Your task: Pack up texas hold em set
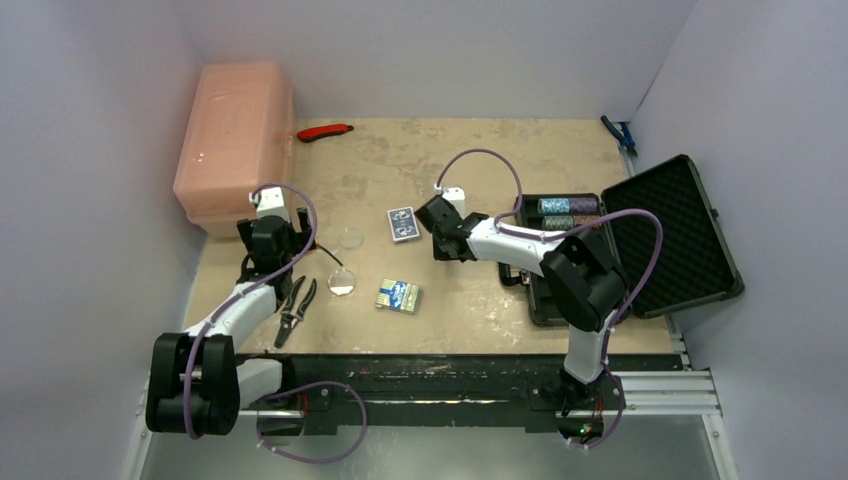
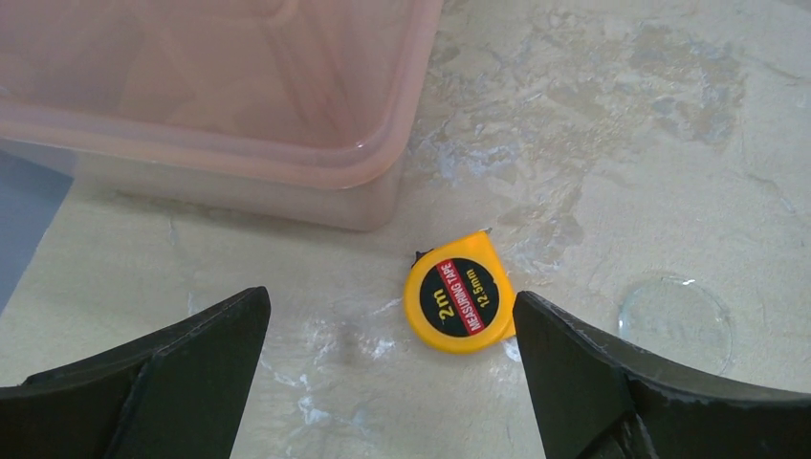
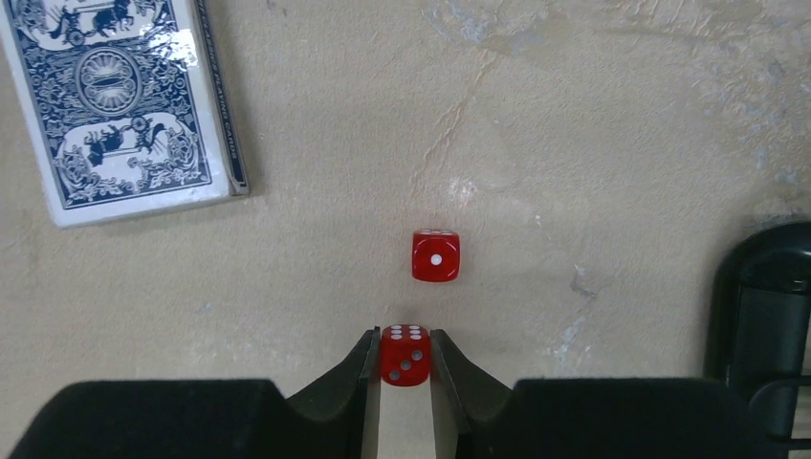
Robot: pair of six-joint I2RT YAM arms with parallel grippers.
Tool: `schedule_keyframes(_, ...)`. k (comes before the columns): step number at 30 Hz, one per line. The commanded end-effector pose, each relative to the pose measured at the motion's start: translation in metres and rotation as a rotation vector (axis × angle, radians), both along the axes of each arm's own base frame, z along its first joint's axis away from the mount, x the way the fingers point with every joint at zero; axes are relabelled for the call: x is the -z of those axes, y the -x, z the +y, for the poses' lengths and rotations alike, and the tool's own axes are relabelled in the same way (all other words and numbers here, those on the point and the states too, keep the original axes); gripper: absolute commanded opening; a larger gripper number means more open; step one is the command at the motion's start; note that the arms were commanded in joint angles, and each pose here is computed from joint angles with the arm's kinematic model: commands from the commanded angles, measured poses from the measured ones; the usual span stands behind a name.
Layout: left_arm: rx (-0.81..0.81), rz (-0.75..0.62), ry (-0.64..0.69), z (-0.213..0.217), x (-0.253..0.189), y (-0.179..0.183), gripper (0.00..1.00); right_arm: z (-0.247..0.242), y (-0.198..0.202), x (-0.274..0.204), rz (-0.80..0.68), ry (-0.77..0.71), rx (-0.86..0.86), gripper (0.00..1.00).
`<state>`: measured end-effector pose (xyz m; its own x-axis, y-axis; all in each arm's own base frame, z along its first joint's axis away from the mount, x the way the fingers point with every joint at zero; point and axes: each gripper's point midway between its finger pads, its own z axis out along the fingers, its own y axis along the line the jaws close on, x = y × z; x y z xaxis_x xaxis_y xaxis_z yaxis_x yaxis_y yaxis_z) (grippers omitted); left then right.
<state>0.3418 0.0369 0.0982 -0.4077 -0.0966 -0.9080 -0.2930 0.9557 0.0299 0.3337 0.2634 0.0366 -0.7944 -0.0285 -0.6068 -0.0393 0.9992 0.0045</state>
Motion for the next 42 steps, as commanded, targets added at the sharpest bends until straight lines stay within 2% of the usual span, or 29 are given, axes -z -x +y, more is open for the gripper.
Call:
schedule_keyframes(1,0.08,-0.267,-0.032,-0.007,-0.042,-0.028,1.0,0.0,-0.009,-0.048,-0.073,-0.065,-0.012,0.0)
schedule_keyframes(4,0.119,-0.316,-0.041,-0.012,-0.037,-0.032,1.0,-0.009,-0.015,-0.07,-0.104,-0.093,-0.001,0.0)
schedule_keyframes(7,0.232,-0.333,-0.065,-0.028,-0.026,-0.039,1.0,-0.022,-0.024,-0.097,-0.147,-0.135,0.018,0.0)
schedule_keyframes(8,0.246,-0.303,-0.062,-0.03,-0.018,-0.038,1.0,-0.027,-0.028,-0.106,-0.162,-0.144,0.028,0.0)
schedule_keyframes(9,0.234,-0.268,-0.048,-0.029,-0.016,-0.038,1.0,-0.032,-0.032,-0.117,-0.184,-0.155,0.034,0.0)
schedule_keyframes(11,0.212,-0.309,-0.062,-0.025,-0.021,-0.04,1.0,-0.042,-0.04,-0.133,-0.215,-0.164,0.054,0.0)
schedule_keyframes(15,0.201,-0.308,-0.059,-0.024,-0.021,-0.039,1.0,-0.067,-0.058,-0.151,-0.255,-0.17,0.108,0.0)
schedule_keyframes(26,0.202,-0.298,-0.052,-0.024,-0.02,-0.039,1.0,-0.138,-0.088,-0.173,-0.312,-0.155,0.239,0.0)
schedule_keyframes(42,0.204,-0.299,-0.052,-0.025,-0.02,-0.039,1.0,-0.163,-0.129,-0.177,-0.311,-0.14,0.282,0.0)
